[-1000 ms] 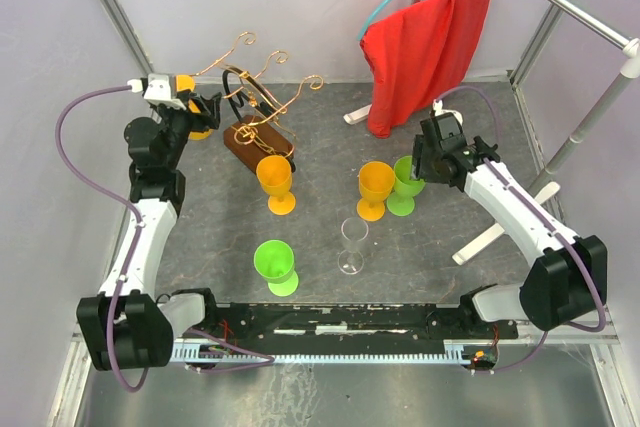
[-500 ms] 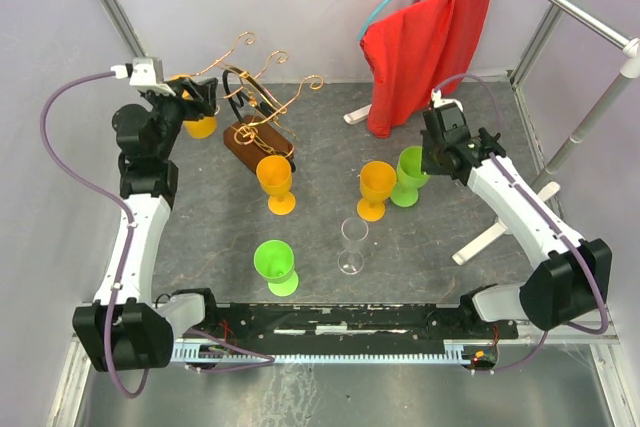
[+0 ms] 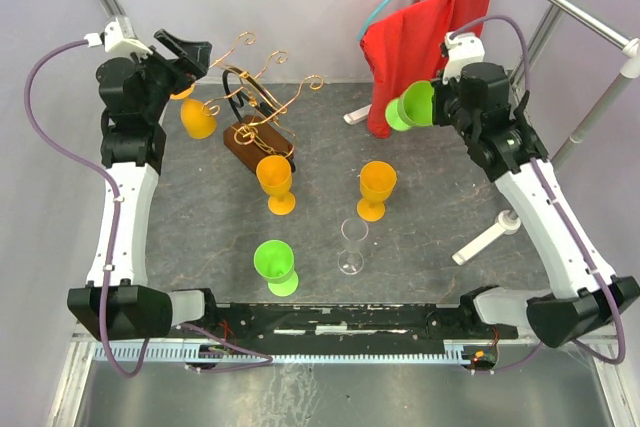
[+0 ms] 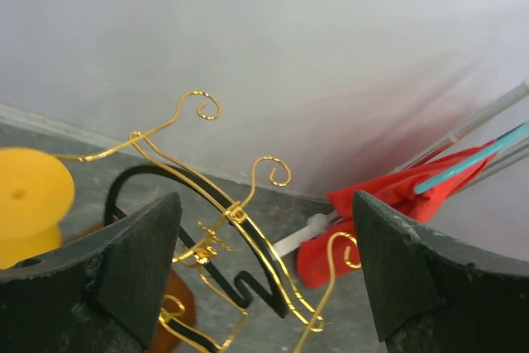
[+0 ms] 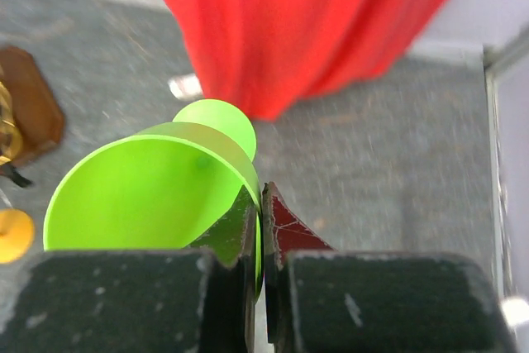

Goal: Place the wine glass upside down on the wine glass rack
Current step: Pick up the wine glass at the center of the board, then turn the wine glass upside down at the wine rack.

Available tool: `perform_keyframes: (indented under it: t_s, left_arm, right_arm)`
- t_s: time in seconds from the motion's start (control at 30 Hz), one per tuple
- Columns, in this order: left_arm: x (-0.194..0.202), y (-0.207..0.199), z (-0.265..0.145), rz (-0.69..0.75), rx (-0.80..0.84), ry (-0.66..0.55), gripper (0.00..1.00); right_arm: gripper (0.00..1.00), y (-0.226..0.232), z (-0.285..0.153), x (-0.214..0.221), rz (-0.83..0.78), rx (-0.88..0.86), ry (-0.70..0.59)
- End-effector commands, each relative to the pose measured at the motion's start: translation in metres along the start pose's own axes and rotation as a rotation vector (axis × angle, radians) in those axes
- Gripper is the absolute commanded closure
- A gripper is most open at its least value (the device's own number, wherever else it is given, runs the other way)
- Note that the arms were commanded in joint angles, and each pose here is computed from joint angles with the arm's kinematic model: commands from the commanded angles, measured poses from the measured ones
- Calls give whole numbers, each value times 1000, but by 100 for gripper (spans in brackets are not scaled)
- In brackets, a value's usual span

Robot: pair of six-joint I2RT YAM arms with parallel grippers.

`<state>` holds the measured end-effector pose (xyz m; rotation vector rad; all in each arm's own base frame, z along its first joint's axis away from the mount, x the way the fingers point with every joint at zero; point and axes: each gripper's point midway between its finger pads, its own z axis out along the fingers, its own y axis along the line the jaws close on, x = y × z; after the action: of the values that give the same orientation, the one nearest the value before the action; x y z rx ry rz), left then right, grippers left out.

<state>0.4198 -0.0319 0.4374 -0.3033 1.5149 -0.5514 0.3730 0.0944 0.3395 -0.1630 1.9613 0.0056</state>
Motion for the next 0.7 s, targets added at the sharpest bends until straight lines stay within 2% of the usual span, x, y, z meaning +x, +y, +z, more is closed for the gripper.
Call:
perform_keyframes:
  t_s: [0.0,0.17,0.3,0.43,0.57,0.67]
  left_arm:
    - [-25,-14,-9,-252,-34,-83,10]
    - [-36,-25,-10,-473,-12,-122,10]
    - [-25,-17,-5,-694,-43,-136,10]
    - [-13,-6,-4,-921,-54,-168,10]
    - [-7,-7,-6,-1025,-47,-167,10]
    - [-7,-16,-8,-1065,-18,-161,10]
  right_arm:
    - [99,20,-49,-117,-20,-176,-443]
    - [99,43,-58,-165,-13,-284,-636]
    - [99,69,-54,-200,6,-351,-771]
    - [99,107,-43,-220,-2,-330,-883]
    - [99,139,-29,-231,16,-316,-954]
    - [99,167,-9,-227,24,-338,-951]
